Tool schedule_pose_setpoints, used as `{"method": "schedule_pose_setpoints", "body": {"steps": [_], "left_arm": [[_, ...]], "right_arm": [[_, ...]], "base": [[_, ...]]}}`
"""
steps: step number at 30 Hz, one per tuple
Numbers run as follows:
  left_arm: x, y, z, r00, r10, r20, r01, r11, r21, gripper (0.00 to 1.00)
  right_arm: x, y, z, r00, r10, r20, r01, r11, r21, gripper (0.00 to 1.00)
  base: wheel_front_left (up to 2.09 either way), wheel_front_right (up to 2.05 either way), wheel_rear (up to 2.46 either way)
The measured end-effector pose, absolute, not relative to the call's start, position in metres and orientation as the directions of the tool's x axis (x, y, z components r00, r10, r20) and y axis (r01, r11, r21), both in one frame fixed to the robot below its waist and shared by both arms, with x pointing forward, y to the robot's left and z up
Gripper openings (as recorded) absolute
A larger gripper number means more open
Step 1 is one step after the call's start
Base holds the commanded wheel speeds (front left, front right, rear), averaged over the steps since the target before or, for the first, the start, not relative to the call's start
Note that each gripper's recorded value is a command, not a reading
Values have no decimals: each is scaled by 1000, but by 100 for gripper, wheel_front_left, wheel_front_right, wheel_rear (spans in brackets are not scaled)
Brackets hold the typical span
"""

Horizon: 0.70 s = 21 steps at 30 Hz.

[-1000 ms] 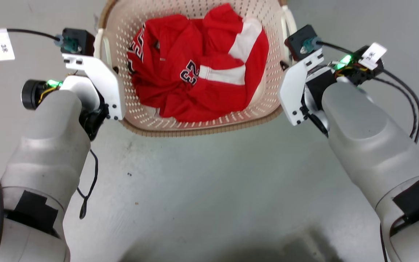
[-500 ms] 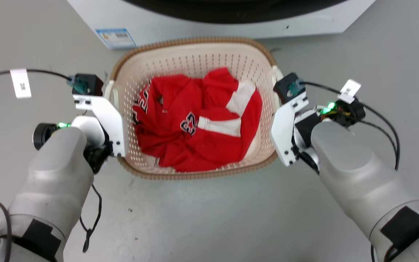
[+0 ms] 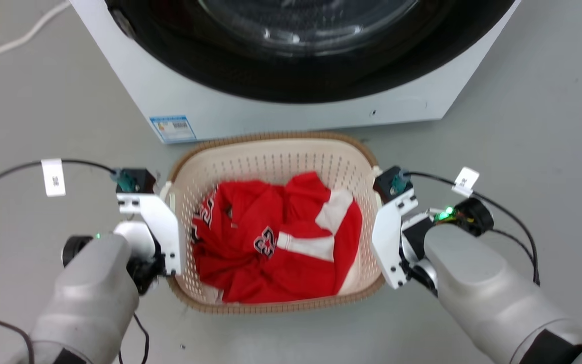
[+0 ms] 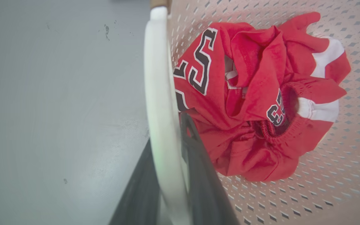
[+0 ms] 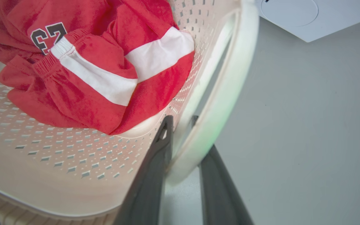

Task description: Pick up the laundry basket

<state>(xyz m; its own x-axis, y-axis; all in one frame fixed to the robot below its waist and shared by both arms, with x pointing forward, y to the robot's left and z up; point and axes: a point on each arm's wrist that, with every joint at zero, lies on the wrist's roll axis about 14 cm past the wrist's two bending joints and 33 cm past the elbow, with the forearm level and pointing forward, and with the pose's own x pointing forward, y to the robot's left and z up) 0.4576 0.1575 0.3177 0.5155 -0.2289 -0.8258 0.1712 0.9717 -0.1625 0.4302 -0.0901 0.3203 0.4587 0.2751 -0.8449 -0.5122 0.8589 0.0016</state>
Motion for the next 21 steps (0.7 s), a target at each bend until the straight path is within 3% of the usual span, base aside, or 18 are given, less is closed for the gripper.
{"method": "schedule_pose_setpoints", "body": {"steps": [21], "left_arm": [[387, 143, 351, 514, -262, -817, 183, 964, -194, 0]], "right_arm": [[356, -103, 351, 470, 249, -847, -480, 877, -9, 0]], "base": [[0, 0, 0]]}}
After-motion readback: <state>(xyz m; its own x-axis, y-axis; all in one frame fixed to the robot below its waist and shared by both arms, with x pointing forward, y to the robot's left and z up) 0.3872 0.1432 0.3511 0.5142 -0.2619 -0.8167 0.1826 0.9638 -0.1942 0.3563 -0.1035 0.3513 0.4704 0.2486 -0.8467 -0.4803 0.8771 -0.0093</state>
